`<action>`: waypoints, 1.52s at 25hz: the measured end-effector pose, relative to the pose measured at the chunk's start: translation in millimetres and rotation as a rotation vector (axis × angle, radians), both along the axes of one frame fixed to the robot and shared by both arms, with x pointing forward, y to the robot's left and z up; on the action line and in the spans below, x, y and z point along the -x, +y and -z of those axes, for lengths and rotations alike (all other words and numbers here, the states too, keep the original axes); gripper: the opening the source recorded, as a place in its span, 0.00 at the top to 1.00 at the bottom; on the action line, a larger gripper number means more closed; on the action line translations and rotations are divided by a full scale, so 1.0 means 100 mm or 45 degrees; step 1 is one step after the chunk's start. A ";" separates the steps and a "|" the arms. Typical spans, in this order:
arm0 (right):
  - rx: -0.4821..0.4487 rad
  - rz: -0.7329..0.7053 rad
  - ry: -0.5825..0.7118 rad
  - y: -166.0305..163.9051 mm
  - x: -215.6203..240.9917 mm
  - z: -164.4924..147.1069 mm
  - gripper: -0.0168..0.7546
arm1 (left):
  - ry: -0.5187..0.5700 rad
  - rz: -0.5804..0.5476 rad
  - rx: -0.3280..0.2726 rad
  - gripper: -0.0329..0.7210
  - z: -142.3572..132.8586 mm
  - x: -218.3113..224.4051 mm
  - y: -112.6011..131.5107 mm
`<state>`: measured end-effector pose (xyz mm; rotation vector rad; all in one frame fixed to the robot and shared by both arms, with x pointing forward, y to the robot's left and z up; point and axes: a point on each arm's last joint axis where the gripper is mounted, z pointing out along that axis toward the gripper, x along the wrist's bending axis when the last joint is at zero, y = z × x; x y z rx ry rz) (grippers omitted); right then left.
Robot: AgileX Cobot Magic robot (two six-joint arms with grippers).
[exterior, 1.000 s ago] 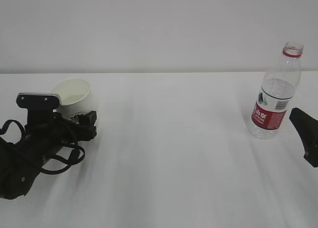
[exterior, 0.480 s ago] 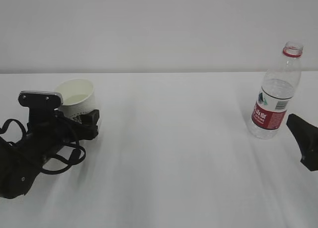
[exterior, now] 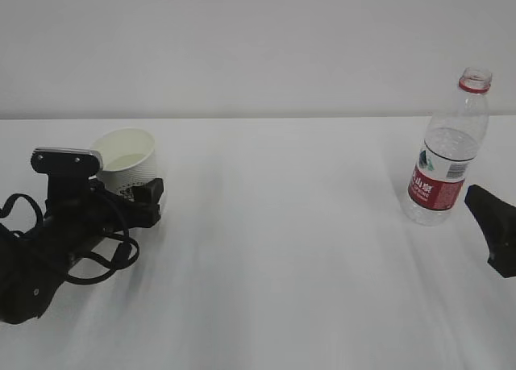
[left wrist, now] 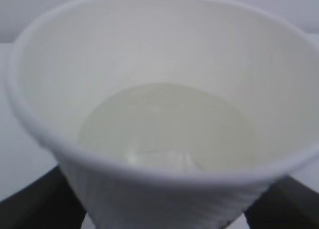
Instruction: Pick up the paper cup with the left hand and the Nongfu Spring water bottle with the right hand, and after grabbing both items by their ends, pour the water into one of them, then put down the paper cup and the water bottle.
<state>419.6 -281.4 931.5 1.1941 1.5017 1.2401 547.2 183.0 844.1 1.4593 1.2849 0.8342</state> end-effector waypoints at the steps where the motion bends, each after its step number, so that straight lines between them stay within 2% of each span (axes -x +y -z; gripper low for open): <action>1: 0.001 0.000 0.000 0.00 0.00 0.00 0.21 | 0.003 0.000 -0.002 0.09 0.00 0.02 0.01; 9: 0.001 0.000 0.000 0.00 0.00 0.00 0.21 | 0.058 0.042 -0.031 0.04 0.06 0.15 0.04; 16: 0.001 0.000 0.000 0.00 0.00 0.00 0.21 | 0.072 0.050 -0.036 0.04 0.03 0.23 0.07; 33: 0.002 -0.026 0.001 0.02 0.00 0.00 0.21 | 0.010 0.051 -0.012 0.05 -0.16 0.28 0.09; 38: 0.000 -0.028 0.002 0.02 0.00 0.00 0.21 | 0.052 0.051 -0.029 0.06 -0.12 0.38 0.13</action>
